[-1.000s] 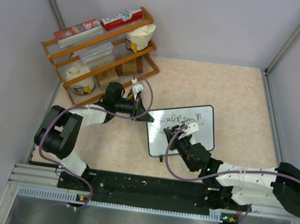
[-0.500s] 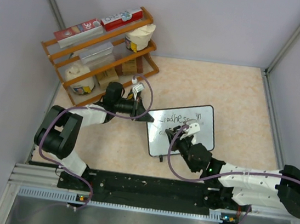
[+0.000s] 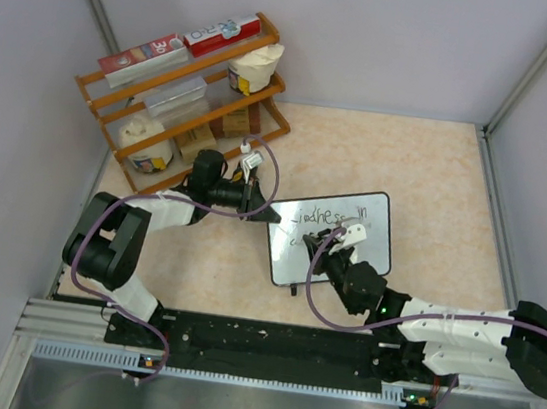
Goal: Write a sentence on the whiteboard
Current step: Write on the whiteboard with the whiteboard.
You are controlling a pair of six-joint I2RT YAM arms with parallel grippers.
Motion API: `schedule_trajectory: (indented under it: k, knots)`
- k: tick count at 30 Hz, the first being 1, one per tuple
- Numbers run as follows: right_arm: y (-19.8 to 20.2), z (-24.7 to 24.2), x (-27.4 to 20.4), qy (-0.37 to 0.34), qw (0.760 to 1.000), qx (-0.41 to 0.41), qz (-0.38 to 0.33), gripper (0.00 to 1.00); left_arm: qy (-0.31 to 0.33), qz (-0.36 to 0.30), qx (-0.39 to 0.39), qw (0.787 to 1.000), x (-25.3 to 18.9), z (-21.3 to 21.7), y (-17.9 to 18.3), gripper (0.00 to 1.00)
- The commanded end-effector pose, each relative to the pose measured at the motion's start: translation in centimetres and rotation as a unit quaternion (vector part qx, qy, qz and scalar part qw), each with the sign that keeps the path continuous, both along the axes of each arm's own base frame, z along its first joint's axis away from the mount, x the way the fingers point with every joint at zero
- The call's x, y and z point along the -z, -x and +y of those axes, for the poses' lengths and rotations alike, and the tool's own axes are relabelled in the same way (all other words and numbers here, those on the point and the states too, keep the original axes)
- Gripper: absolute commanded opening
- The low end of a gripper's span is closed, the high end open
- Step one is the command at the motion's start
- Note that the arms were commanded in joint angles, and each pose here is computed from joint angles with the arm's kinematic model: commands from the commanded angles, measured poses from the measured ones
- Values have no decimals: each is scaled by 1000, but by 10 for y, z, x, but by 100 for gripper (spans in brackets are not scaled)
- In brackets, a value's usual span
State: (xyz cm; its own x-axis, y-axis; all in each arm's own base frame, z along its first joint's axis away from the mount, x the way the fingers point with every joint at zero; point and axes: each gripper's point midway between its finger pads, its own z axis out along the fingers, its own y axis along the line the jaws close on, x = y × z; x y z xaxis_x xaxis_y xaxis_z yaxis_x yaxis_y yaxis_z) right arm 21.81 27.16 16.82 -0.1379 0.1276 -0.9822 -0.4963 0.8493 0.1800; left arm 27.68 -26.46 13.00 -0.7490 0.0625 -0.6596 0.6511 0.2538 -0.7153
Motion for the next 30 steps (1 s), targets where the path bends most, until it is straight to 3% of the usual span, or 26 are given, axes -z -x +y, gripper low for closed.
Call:
schedule_trajectory:
  k: [1,20,30]
  knots:
    - [-1,9,-24,-34,999,2,-14,0,-60,-7,-21,998,41,8,-2,0]
    - [-5,14,-31,-31,999,1,-27,0,-59,-8,-20,998,41,8,-2,0]
    - [-2,8,-11,-11,1000,9,2,0,-58,-8,-18,998,41,8,-2,0]
